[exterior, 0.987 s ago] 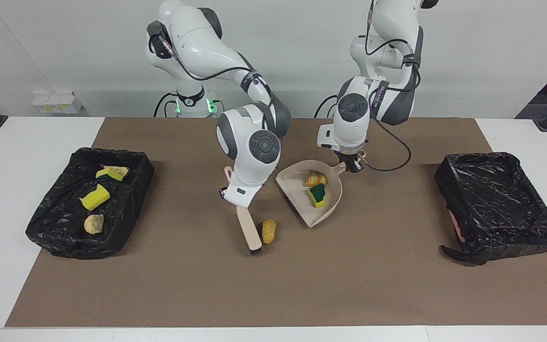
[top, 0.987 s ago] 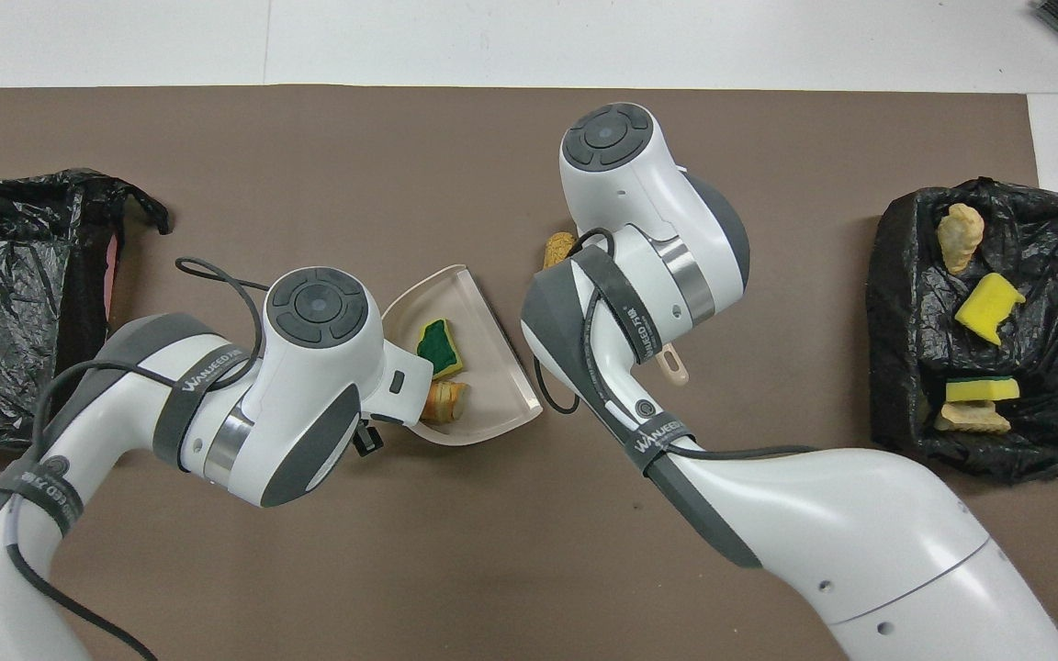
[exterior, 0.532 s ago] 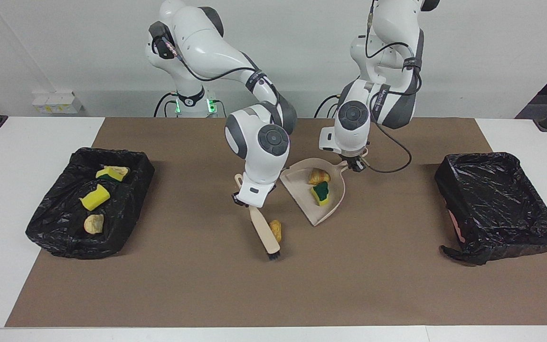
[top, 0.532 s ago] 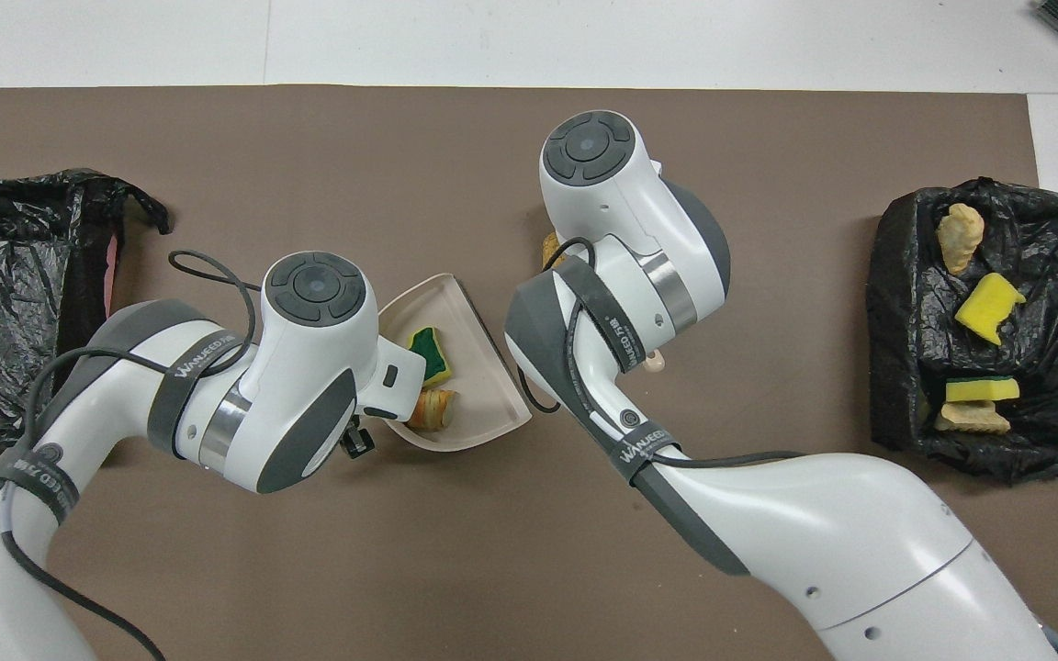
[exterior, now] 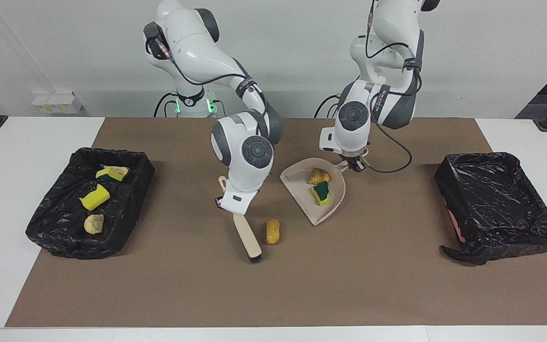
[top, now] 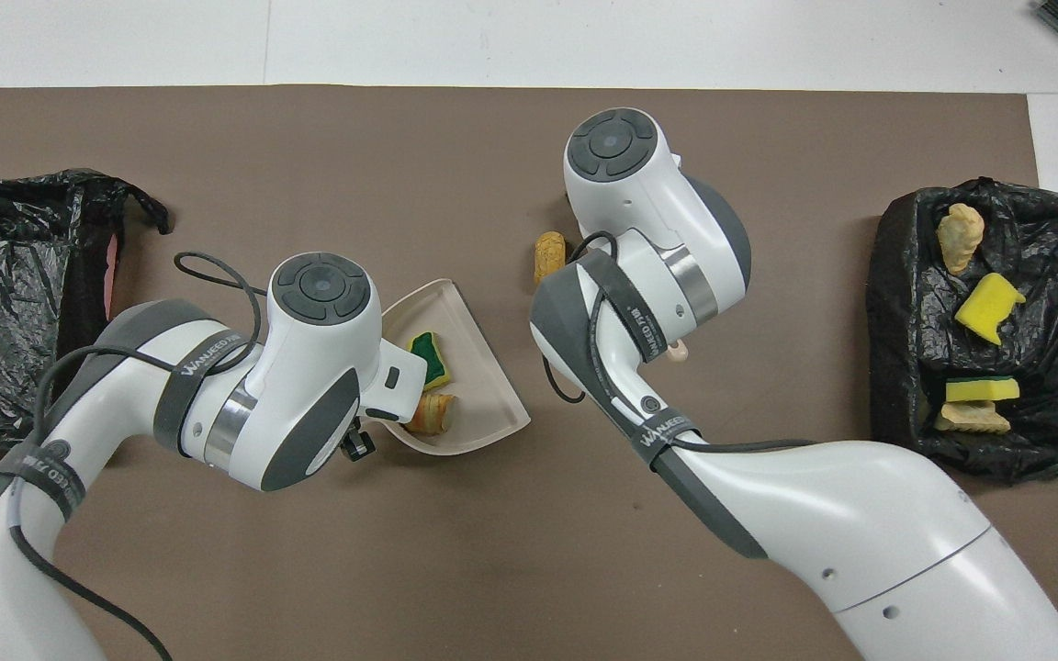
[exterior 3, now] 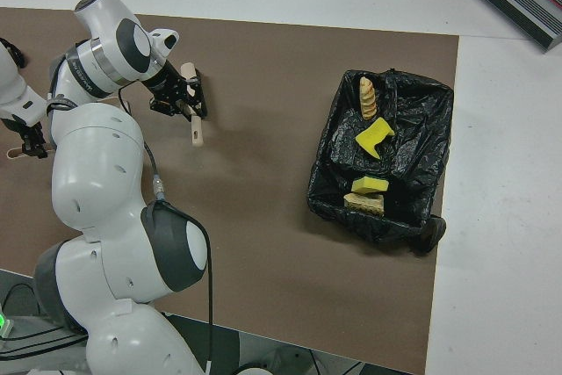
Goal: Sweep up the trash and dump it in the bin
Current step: 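Sweep the last bread piece into the dustpan with the right gripper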
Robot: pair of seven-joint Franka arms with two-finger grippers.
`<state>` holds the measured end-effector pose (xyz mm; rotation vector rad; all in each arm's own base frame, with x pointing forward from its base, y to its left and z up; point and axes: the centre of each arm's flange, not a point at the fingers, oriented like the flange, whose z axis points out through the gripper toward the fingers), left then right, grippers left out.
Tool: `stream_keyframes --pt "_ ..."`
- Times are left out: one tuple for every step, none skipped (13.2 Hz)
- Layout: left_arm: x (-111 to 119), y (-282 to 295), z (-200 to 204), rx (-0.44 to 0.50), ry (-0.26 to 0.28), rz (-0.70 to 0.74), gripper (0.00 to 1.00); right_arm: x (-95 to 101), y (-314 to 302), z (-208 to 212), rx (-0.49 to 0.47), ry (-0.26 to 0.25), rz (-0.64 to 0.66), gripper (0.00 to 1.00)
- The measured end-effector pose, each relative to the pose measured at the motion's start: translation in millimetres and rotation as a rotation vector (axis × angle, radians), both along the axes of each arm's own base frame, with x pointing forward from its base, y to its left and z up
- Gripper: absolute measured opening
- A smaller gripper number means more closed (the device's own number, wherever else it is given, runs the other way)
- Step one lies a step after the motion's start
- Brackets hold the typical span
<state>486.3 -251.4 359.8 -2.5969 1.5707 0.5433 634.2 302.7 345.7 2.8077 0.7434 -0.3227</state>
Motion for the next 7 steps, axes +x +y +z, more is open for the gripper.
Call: stream_keyframes --pt "0 1 -1 0.001 0.001 0.001 0.32 -8.3 17 0 0.006 0.003 0.026 0.26" --pt "0 1 -1 0.002 0.003 0.002 0.32 -17.1 33 1 0.020 0.009 0.051 0.26" --pt "0 2 -2 0.002 0.004 0.002 0.32 -25.2 47 1 0.038 0.019 0.070 0.26" --pt "-1 2 -2 0.002 0.005 0.003 0.32 -32.4 59 1 0.061 0.033 0.080 0.26" --pt "0 3 -3 0.001 0.003 0.004 0.32 -39.4 69 1 0.090 0.052 0.083 0.26" --pt "0 4 -5 -0.001 0.000 0.005 0.32 -47.7 80 1 0.122 0.075 0.086 0.26" --pt "-1 5 -7 -0.003 -0.001 0.005 0.32 -56.2 91 1 0.151 0.095 0.084 0.26"
